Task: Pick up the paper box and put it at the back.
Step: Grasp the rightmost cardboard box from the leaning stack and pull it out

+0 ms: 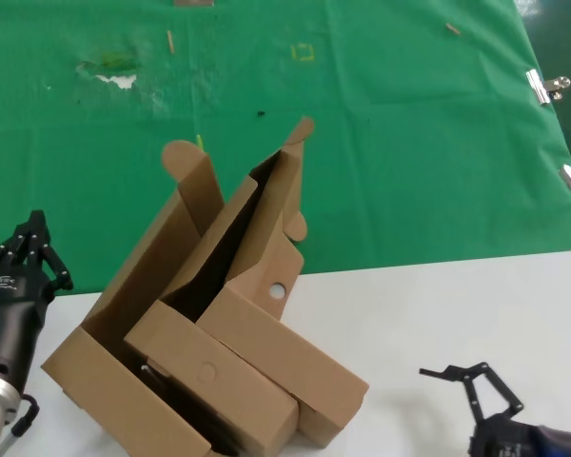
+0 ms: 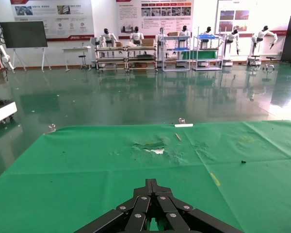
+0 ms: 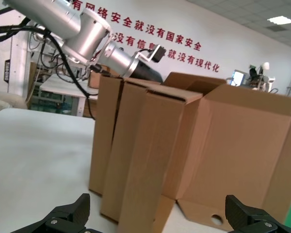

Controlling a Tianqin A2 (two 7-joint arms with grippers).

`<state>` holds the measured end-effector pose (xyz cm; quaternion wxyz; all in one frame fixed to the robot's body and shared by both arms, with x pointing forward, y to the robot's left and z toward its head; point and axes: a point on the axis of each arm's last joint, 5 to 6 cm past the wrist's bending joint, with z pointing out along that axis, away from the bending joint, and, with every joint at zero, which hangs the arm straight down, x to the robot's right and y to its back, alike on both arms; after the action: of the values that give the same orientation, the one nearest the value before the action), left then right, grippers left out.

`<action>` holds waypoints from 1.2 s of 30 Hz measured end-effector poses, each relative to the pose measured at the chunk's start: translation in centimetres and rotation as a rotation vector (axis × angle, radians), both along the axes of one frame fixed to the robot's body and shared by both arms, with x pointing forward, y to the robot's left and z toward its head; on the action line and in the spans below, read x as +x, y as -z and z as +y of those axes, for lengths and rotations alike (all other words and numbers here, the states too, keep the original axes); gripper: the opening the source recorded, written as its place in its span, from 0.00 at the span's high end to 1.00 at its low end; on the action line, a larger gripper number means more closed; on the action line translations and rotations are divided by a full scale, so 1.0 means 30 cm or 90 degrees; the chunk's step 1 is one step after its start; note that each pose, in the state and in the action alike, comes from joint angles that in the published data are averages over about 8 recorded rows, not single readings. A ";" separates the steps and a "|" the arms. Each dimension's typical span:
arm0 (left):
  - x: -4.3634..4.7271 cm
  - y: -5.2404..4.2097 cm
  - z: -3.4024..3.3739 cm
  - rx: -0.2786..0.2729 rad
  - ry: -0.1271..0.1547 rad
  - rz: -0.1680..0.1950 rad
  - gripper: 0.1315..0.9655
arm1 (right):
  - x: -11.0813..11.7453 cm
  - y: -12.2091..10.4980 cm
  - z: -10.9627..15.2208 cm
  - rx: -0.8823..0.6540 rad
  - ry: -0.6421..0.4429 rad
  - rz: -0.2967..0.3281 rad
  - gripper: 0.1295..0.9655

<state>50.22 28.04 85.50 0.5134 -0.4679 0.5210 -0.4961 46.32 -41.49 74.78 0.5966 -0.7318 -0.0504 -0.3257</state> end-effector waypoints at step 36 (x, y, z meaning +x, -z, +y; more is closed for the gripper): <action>0.000 0.000 0.000 0.000 0.000 0.000 0.99 | -0.007 0.040 0.223 0.004 0.033 0.068 0.38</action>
<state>50.22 28.04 85.50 0.5133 -0.4679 0.5210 -0.4961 46.12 -34.80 73.57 0.5920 -0.7473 0.0013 -0.3019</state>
